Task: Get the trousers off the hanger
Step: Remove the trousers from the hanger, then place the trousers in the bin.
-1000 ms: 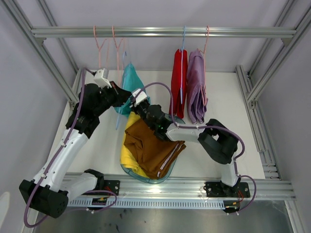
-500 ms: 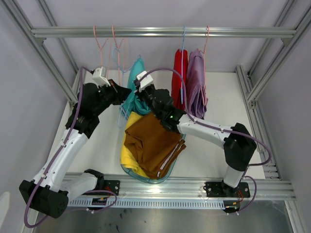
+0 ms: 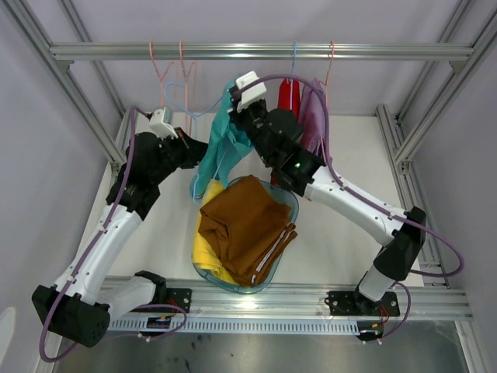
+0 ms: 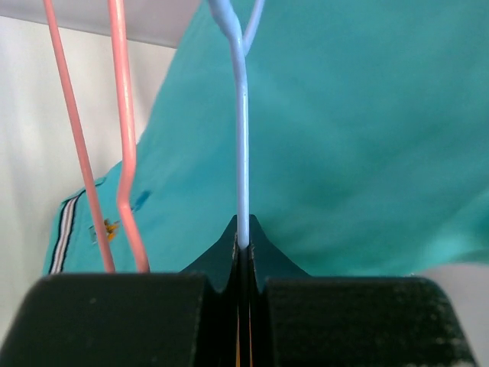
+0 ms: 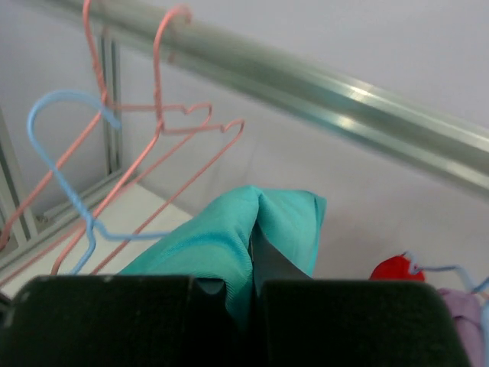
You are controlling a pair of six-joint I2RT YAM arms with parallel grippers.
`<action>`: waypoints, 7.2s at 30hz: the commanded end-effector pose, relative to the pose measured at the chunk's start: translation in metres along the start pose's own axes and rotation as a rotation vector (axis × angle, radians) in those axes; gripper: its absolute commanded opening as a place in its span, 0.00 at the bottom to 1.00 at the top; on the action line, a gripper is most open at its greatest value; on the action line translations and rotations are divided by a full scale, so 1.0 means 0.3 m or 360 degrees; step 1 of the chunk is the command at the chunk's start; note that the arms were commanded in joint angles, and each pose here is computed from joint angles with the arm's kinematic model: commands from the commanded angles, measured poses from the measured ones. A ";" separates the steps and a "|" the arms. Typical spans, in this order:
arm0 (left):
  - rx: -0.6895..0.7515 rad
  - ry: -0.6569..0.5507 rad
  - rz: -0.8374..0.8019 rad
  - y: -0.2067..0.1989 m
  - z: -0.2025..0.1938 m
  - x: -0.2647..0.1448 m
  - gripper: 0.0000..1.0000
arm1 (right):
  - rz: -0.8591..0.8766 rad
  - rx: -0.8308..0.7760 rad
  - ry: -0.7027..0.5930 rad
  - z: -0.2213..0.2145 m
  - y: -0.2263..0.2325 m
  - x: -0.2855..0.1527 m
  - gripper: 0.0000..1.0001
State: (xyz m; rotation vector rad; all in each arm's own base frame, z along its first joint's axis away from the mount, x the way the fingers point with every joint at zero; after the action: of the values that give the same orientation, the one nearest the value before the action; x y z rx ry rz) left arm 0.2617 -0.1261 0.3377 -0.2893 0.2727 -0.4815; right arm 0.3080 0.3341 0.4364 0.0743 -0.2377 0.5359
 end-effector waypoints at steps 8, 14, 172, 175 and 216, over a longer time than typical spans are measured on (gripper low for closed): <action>-0.0017 -0.0017 0.0005 0.008 0.009 0.009 0.00 | -0.0171 0.0071 -0.0523 0.580 -0.145 -0.117 0.00; -0.0018 -0.0011 -0.0006 0.007 0.007 0.013 0.01 | -0.0221 0.0087 -0.0542 0.635 -0.203 -0.232 0.00; 0.0177 0.0193 0.0229 -0.022 -0.018 0.033 0.01 | 0.0137 0.0560 0.0800 -0.691 0.203 -0.748 0.79; 0.0179 0.0196 0.0227 -0.021 -0.019 0.037 0.01 | 0.0132 0.0569 0.0933 -0.825 0.229 -0.780 0.80; 0.0186 0.0293 0.0097 -0.052 -0.054 0.066 0.01 | -0.0114 0.0519 0.0866 -0.593 0.246 -0.651 0.92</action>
State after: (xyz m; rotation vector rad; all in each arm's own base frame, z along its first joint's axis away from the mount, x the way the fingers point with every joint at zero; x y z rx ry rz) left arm 0.2618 -0.1485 0.3113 -0.1123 0.4816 -0.4491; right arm 0.1458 0.3344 0.2076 0.1627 0.3918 0.5103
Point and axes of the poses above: each gripper's point midway between its finger pads, its own x axis out along the fingers, its own y axis along the line the jaws close on, z = x × y, the point moved 8 cm from there along -x, back along the fingers, and after that the axes turned 13 degrees about x, right-handed, at the moved point
